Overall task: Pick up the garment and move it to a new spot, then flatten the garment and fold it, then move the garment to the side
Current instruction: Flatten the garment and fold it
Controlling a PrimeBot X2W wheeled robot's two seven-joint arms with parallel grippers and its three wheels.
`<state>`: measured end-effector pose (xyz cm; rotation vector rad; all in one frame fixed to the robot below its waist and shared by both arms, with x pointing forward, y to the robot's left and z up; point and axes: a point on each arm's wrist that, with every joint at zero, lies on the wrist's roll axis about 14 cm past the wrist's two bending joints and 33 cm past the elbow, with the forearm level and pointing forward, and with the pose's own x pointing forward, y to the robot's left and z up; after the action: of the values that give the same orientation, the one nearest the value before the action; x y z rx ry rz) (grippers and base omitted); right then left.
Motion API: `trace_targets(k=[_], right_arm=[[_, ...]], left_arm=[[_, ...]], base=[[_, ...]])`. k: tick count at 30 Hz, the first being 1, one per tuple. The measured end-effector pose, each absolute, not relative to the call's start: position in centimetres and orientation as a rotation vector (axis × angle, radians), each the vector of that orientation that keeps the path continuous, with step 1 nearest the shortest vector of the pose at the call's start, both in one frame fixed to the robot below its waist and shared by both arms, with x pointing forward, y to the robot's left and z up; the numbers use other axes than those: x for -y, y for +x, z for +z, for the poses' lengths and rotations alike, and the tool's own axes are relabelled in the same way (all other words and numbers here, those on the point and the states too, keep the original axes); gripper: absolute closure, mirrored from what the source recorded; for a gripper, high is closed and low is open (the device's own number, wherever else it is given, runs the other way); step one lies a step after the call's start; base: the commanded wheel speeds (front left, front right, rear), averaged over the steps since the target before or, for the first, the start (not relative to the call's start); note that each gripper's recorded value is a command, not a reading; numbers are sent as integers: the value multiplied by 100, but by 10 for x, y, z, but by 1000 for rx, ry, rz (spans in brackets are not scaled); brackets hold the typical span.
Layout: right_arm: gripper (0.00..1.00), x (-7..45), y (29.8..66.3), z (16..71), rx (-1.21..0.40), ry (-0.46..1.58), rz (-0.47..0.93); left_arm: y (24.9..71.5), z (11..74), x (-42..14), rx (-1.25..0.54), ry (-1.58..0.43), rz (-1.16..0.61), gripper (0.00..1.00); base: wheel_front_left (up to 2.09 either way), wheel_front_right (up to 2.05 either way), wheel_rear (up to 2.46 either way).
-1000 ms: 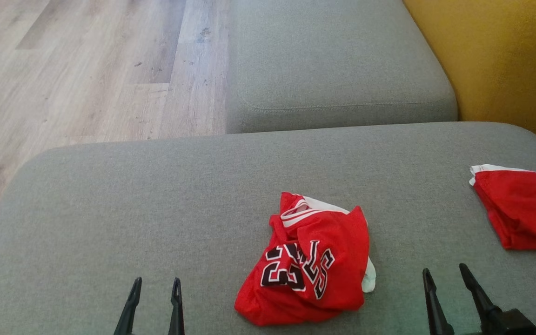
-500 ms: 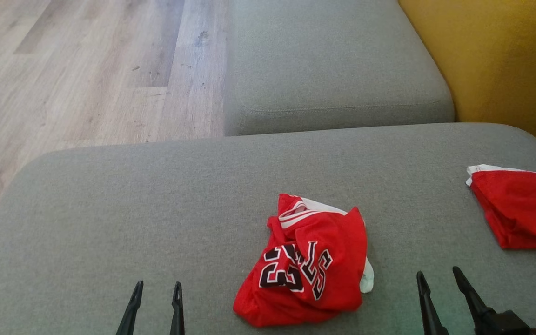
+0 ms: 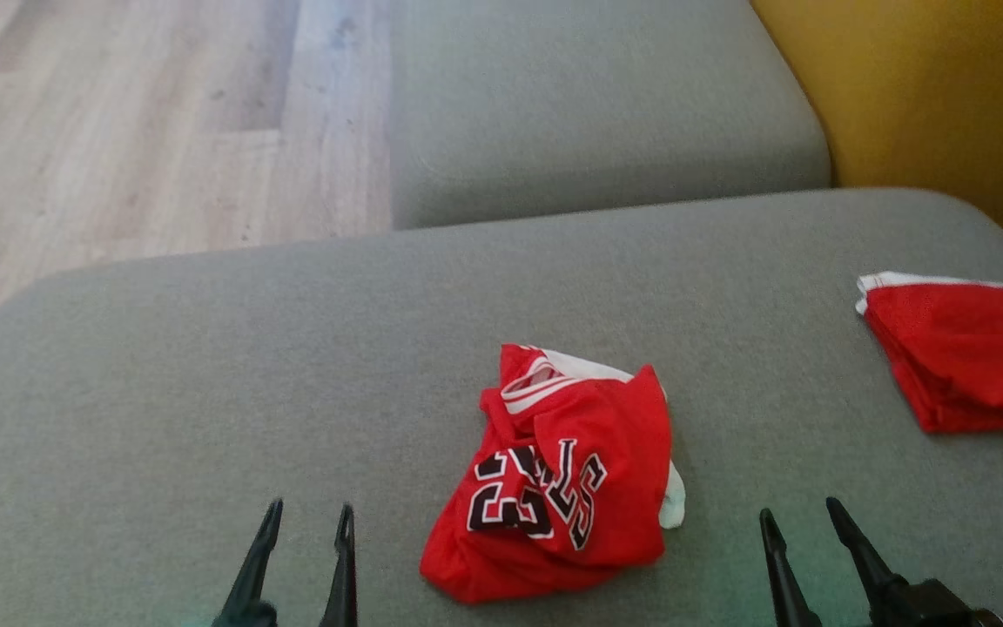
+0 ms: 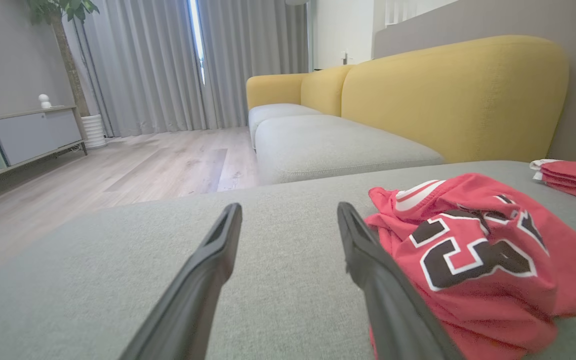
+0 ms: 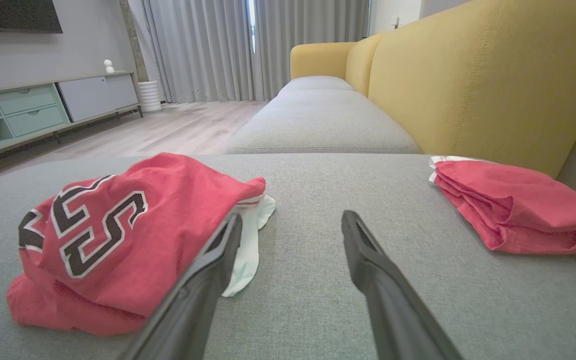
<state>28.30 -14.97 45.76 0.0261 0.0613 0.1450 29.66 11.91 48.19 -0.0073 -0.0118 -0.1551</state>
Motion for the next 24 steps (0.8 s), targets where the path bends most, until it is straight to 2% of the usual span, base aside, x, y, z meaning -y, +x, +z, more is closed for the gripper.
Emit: trace_targets(k=[7, 14, 17, 24], right_arm=[[0, 154, 295, 461, -58, 27, 124], [0, 162, 309, 460, -73, 23, 95], [0, 163, 318, 457, -85, 22, 93], [0, 164, 330, 448, -115, 39, 87]], left_arm=[[343, 494, -85, 43, 28, -297, 0], [395, 518, -17, 119, 111, -553, 0], [403, 498, 17, 62, 186, -699, 0], [402, 444, 61, -133, 275, -897, 0]], base=[[0, 0, 0], [0, 0, 0], [0, 0, 0], [0, 0, 0]])
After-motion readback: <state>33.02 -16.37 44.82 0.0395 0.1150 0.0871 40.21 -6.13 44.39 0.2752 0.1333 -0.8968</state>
